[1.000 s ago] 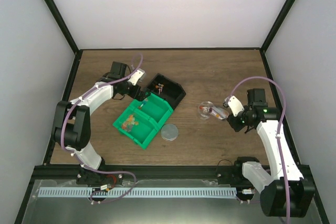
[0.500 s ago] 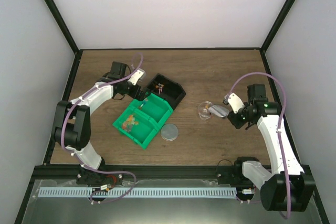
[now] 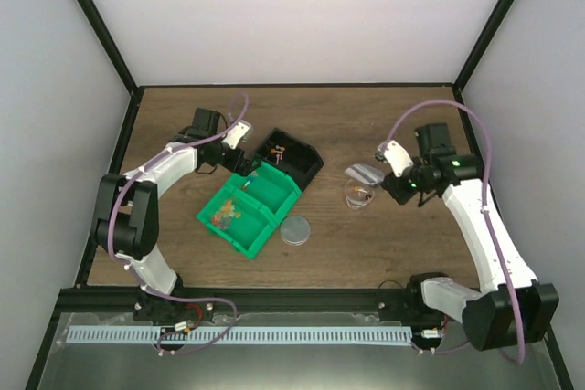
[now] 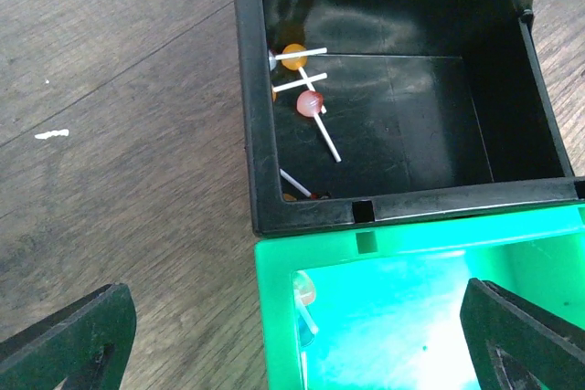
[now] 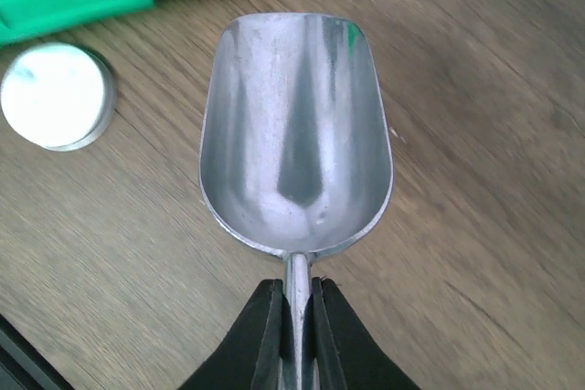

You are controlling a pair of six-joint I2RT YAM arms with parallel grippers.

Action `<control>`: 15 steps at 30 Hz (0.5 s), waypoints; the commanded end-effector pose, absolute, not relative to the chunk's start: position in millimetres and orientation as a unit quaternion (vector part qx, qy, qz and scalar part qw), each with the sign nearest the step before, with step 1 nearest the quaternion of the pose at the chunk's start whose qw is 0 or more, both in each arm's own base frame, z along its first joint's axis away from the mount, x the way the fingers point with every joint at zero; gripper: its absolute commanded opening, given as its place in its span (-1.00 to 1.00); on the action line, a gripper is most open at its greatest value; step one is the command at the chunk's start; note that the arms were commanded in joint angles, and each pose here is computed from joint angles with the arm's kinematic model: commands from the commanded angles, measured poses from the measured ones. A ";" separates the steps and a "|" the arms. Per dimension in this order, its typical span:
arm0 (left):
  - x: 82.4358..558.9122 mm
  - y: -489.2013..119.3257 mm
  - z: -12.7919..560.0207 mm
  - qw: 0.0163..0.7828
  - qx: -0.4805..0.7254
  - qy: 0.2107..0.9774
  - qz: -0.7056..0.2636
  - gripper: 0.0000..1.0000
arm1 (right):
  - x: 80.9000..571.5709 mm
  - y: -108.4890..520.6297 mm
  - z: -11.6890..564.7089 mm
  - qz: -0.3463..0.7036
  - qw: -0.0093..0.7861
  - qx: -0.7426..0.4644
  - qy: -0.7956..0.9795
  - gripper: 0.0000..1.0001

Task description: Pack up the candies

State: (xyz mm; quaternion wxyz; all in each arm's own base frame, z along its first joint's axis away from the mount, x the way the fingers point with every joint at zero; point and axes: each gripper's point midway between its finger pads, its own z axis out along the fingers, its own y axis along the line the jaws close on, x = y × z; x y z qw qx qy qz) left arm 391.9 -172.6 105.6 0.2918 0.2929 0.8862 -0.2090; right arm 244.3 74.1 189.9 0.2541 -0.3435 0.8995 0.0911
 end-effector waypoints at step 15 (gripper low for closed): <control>396.5 -167.6 88.1 0.267 0.281 0.900 -0.198 0.85 | 345.1 213.1 201.8 0.143 0.277 -0.408 0.858 -0.99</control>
